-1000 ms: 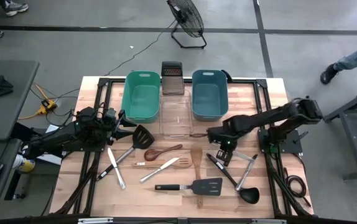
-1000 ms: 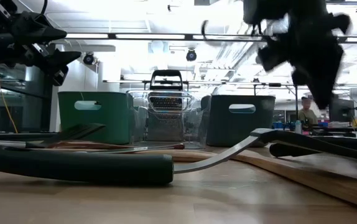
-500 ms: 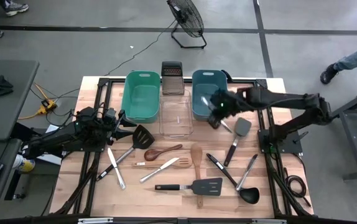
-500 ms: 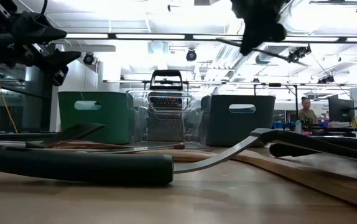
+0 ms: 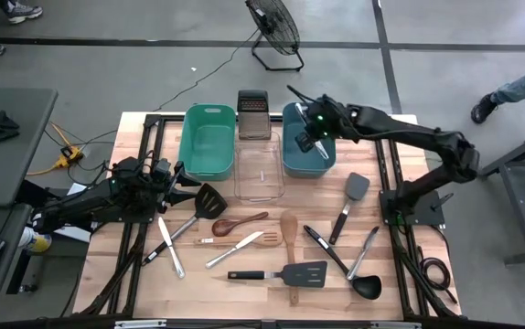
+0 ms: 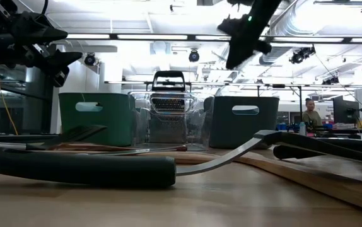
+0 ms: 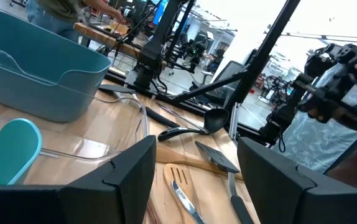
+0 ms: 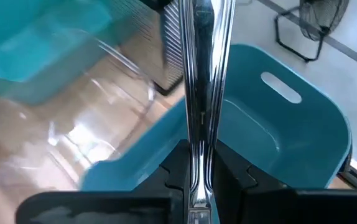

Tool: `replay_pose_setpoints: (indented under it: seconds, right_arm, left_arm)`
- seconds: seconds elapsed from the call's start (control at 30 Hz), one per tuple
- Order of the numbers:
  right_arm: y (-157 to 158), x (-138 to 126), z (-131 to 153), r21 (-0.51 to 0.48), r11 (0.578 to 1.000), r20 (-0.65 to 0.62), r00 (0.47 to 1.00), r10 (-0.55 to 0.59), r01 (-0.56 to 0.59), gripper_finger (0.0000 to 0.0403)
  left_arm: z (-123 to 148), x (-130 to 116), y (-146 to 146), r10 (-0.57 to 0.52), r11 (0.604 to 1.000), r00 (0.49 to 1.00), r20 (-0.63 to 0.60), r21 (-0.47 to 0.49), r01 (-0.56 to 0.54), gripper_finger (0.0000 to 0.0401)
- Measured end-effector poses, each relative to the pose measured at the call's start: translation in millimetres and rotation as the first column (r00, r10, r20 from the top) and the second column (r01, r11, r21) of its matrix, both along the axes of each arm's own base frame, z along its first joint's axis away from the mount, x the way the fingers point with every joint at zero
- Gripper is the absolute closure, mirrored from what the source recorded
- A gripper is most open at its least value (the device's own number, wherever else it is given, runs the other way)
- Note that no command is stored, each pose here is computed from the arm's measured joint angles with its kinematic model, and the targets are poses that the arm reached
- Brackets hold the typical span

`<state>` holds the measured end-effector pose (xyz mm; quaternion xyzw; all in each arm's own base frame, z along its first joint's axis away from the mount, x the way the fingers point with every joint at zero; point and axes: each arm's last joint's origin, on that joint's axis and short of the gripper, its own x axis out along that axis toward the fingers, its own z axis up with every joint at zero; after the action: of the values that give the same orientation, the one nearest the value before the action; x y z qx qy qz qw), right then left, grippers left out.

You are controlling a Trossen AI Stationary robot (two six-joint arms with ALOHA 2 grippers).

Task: Pick & Place Kitchen Items
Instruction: Put the table knife into the blue bin

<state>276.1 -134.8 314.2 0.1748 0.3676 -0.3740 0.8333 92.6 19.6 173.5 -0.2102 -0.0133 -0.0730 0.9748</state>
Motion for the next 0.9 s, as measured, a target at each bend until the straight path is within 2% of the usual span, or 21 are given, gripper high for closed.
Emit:
replay_pose_setpoints:
  seconds: [0.1, 0.37, 0.57, 0.73, 0.9]
  right_arm:
    - [-19.9, 4.7, -17.0, 0.028, 0.999, -0.042, 0.999, -0.026, 0.028, 0.0368]
    - [-58.8, 9.2, -61.5, 0.18, 0.98, -0.119, 0.991, -0.058, 0.079, 0.0368]
    - [-70.5, 11.0, -78.5, 0.272, 0.958, -0.111, 0.992, -0.064, 0.092, 0.0368]
    - [-76.1, 11.2, -87.8, 0.299, 0.945, -0.126, 0.987, -0.101, 0.135, 0.0358]
    - [-79.0, 13.6, -98.3, 0.356, 0.925, -0.125, 0.988, -0.09, 0.129, 0.0361]
  left_arm:
    - [0.0, 0.0, 0.0, 0.0, 1.0, 1.0, 0.0, 0.0, 0.0, 0.0178]
    - [0.0, 0.0, 0.0, 0.0, 1.0, 1.0, 0.0, 0.0, 0.0, 0.0178]
    - [0.1, 0.0, 0.0, 0.0, 1.0, 1.0, 0.0, 0.0, 0.0, 0.0178]
    - [0.0, 0.0, 0.0, 0.0, 1.0, 1.0, 0.0, 0.0, 0.0, 0.0178]
    - [0.0, 0.0, 0.0, 0.0, 1.0, 1.0, 0.0, 0.0, 0.0, 0.0178]
